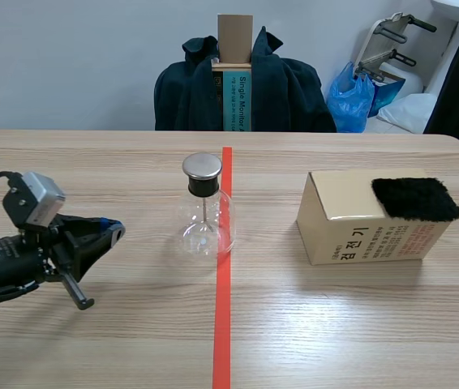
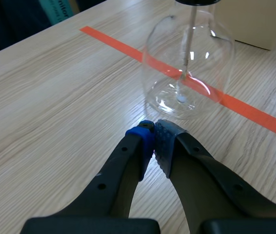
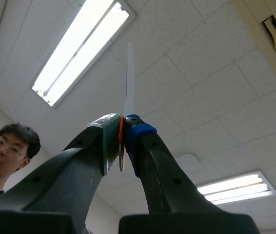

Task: Do the electroscope experiment.
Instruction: 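Bring the plate to the electroscope and point at the metal foil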

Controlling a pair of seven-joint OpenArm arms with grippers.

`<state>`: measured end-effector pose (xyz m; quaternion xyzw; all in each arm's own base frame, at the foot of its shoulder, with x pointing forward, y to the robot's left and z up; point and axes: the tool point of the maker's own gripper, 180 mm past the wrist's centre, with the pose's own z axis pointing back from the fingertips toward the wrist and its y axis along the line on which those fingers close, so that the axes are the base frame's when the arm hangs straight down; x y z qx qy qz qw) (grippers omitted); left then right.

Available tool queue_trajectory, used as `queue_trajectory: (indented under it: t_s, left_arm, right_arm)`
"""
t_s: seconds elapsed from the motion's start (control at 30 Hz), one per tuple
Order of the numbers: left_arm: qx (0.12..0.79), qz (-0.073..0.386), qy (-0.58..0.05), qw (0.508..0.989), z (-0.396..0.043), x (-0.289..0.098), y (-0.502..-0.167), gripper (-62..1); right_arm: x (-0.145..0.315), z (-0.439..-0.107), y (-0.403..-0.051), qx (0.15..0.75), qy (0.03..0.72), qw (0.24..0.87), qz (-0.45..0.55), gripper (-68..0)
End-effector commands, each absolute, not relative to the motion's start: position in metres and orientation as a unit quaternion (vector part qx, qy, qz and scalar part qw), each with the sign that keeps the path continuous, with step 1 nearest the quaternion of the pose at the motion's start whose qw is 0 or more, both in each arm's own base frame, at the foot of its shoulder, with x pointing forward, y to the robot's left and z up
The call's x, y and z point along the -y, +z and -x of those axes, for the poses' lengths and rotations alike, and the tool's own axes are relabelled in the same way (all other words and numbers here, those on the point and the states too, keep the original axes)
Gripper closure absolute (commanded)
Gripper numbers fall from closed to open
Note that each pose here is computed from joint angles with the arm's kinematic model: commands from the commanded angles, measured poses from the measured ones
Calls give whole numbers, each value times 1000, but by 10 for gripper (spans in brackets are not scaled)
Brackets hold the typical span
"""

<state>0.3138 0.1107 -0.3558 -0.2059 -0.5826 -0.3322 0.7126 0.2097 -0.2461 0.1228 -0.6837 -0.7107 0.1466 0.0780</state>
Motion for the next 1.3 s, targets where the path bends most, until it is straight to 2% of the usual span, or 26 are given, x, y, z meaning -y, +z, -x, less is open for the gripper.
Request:
queue_trajectory:
  t_s: [0.0, 0.33, 0.6, 0.77, 0.93, 1.27]
  left_arm:
    - [600, 210, -328, 699, -320, -104, -345, -30]
    - [598, 213, -332, 698, -322, -73, -360, -30]
    - [597, 217, -333, 697, -323, -61, -361, -30]
    - [600, 210, -334, 696, -325, -62, -361, -30]
    - [599, 207, -334, 697, -325, -62, -362, -30]
    - [599, 207, -334, 698, -325, -62, -362, -30]
  right_arm:
    - [243, -203, 130, 715, 142, 59, 682, -8]
    - [244, -203, 131, 737, 136, 65, 659, -8]
    - [243, -219, 130, 778, 150, 105, 601, -8]
    - [237, -245, 121, 807, 154, 146, 551, -8]
    - [213, -286, 85, 818, 190, 185, 510, -8]
    - [145, -360, -34, 777, 312, 259, 481, -8]
